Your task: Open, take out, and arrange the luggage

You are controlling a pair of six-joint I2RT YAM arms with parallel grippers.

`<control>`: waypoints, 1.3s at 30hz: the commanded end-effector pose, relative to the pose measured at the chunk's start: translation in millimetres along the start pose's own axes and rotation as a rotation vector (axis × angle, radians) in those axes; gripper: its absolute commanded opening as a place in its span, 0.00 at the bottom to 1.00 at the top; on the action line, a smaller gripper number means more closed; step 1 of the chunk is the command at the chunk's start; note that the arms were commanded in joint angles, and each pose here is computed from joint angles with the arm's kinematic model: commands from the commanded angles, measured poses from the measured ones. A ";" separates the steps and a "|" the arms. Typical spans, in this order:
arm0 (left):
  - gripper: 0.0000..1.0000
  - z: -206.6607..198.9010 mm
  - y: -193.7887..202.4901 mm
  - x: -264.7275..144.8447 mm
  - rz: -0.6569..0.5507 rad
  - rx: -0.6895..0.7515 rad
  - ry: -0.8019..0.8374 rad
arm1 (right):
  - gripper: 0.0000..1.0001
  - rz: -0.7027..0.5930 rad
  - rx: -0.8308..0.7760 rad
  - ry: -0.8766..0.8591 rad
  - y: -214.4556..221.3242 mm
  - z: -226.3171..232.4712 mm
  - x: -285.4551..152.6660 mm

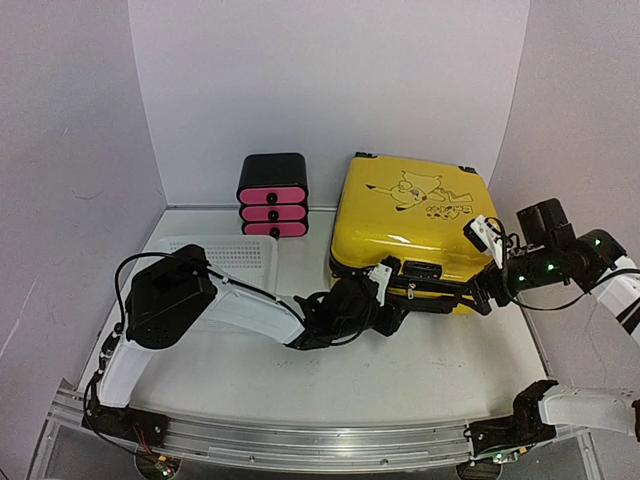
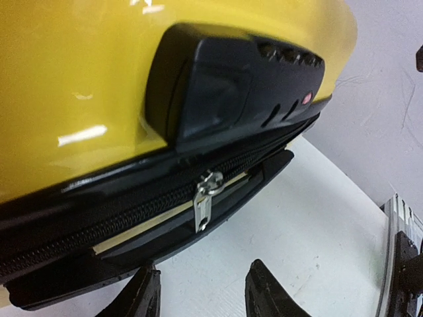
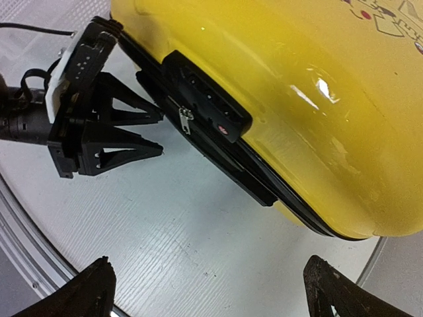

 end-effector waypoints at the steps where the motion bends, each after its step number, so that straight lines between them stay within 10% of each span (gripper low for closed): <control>1: 0.45 -16.2 -32.0 1.2 -0.115 -0.039 0.013 | 0.98 -0.125 0.082 0.073 -18.4 -4.0 -19.6; 18: 0.36 -19.6 -29.4 27.1 -0.127 0.046 -0.338 | 0.98 -0.266 0.050 0.133 -11.5 -1.9 -48.9; 39: 0.03 -12.3 -44.1 31.6 -0.211 0.026 -0.551 | 0.98 -0.286 0.076 0.105 -14.9 -1.1 -44.0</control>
Point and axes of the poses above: each gripper's point midway between its finger pads, its own x axis out along the fingers, its own z axis along the line the jaws close on, y = z × x, the point moved 9 cm from there along -x, back along the fingers, and after that the axes turned 5 degrees about x, right-handed, at the moved point
